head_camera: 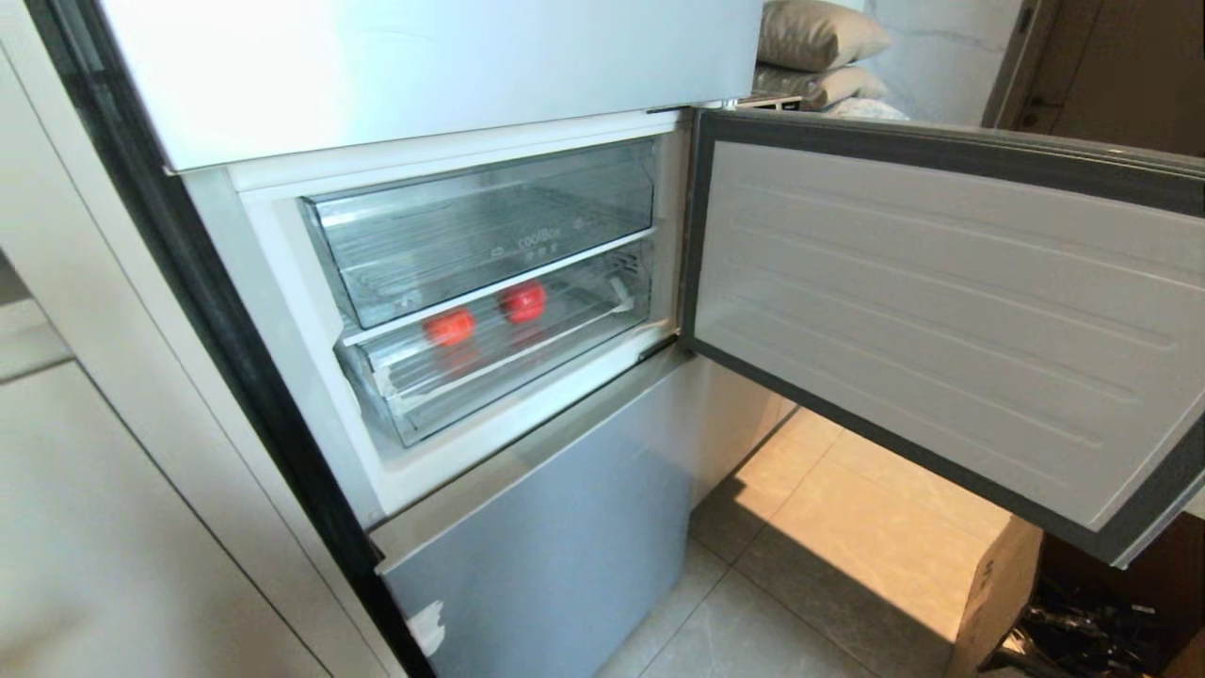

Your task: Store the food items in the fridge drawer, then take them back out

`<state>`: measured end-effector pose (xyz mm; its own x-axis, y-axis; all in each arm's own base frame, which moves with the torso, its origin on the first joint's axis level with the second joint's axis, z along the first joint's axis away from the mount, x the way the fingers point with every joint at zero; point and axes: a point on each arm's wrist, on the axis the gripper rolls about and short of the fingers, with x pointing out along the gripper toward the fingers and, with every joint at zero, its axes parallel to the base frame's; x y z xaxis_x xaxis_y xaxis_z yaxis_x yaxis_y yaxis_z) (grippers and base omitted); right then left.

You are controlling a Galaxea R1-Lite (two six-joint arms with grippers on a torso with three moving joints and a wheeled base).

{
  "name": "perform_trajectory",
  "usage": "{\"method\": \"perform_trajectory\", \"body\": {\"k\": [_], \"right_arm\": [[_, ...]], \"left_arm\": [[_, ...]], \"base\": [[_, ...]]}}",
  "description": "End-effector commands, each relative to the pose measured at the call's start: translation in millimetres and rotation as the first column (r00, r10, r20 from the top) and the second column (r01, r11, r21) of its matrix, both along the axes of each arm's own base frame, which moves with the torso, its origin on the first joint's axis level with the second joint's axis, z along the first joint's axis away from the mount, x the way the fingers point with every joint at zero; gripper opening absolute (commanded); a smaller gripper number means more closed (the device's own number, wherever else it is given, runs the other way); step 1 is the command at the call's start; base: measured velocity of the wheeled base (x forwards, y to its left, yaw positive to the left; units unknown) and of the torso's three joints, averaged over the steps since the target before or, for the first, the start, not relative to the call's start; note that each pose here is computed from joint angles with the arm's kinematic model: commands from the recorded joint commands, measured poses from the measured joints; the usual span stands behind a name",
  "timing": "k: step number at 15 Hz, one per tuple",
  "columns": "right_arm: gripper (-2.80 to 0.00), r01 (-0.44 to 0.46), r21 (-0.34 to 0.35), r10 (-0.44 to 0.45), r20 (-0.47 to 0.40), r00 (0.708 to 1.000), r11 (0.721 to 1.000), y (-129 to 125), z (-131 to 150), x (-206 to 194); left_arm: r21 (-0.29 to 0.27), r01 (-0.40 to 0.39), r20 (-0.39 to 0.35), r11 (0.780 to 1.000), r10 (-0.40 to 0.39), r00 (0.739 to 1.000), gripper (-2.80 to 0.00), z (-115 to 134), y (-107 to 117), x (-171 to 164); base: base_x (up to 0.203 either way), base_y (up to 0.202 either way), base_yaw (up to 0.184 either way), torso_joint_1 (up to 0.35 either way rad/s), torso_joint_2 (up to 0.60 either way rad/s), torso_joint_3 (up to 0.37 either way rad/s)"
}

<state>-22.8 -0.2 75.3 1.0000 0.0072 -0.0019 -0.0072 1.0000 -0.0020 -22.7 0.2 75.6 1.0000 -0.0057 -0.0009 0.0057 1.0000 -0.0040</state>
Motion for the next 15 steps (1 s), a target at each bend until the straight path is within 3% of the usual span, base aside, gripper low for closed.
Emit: {"method": "perform_trajectory", "body": {"k": [1, 15], "right_arm": [[-2.8, 0.0, -0.001, 0.0, -0.001, 1.0, 1.0, 0.0, 0.1, 0.1], [-2.8, 0.0, -0.003, 0.0, -0.001, 1.0, 1.0, 0.0, 0.1, 0.1]], "left_arm": [[-0.001, 0.0, -0.001, 1.0, 0.0, 1.0, -2.8, 0.0, 0.0, 0.0], [-0.001, -0.001, -0.001, 1.0, 0.001, 1.0, -2.8, 0.0, 0.0, 0.0]], "base": [[0.005, -0.003, 0.127, 0.004, 0.0, -0.002], [0.001, -0.007, 0.175, 0.002, 0.0, 0.003]]}}
